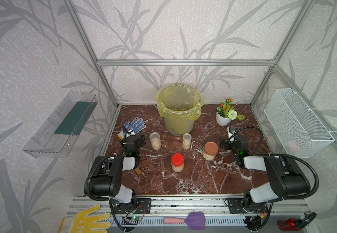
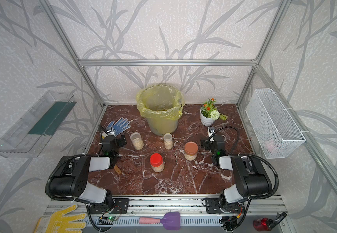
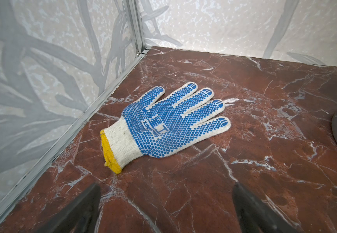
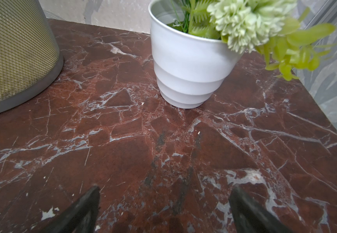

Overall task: Empty expired oatmeal from jars
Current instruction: Pick up the jar from the center of the board.

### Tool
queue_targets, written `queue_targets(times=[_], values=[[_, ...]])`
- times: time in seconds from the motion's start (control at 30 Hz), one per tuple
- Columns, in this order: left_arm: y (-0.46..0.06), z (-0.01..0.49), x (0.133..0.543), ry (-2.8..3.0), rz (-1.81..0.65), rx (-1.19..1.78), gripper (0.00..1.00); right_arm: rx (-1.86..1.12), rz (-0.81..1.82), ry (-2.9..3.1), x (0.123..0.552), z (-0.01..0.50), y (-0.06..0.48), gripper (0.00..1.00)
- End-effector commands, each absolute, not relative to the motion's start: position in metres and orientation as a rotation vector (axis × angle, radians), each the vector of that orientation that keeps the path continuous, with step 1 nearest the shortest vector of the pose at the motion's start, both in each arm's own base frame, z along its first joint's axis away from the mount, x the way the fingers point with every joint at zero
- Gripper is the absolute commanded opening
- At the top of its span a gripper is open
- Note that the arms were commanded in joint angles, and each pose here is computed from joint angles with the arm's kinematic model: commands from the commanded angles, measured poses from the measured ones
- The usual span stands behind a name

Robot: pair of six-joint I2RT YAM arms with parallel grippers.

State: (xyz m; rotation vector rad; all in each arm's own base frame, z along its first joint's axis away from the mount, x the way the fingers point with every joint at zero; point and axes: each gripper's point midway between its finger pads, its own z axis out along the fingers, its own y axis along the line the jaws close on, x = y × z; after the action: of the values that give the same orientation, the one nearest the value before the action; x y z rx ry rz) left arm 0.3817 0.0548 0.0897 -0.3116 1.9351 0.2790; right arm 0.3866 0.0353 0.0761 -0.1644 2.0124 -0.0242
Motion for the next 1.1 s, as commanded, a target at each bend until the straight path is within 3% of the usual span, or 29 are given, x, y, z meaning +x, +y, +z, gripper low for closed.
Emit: queue_targets(times=[0.0, 0.77, 1.07], values=[[0.053, 0.095, 0.388, 1.921, 0.281, -0.289, 0.99, -0.166, -0.022, 1.974, 0.397, 0.088, 0.037, 0.99], [0.053, 0.094, 0.388, 1.923, 0.282, -0.287, 0.99, -0.167, -0.024, 1.972, 0.396, 0.089, 0.037, 0.99], [0.059, 0.136, 0.383, 1.968, 0.315, -0.328, 0.99, -0.201, 0.011, 2.048, 0.398, 0.115, 0.043, 0.99]])
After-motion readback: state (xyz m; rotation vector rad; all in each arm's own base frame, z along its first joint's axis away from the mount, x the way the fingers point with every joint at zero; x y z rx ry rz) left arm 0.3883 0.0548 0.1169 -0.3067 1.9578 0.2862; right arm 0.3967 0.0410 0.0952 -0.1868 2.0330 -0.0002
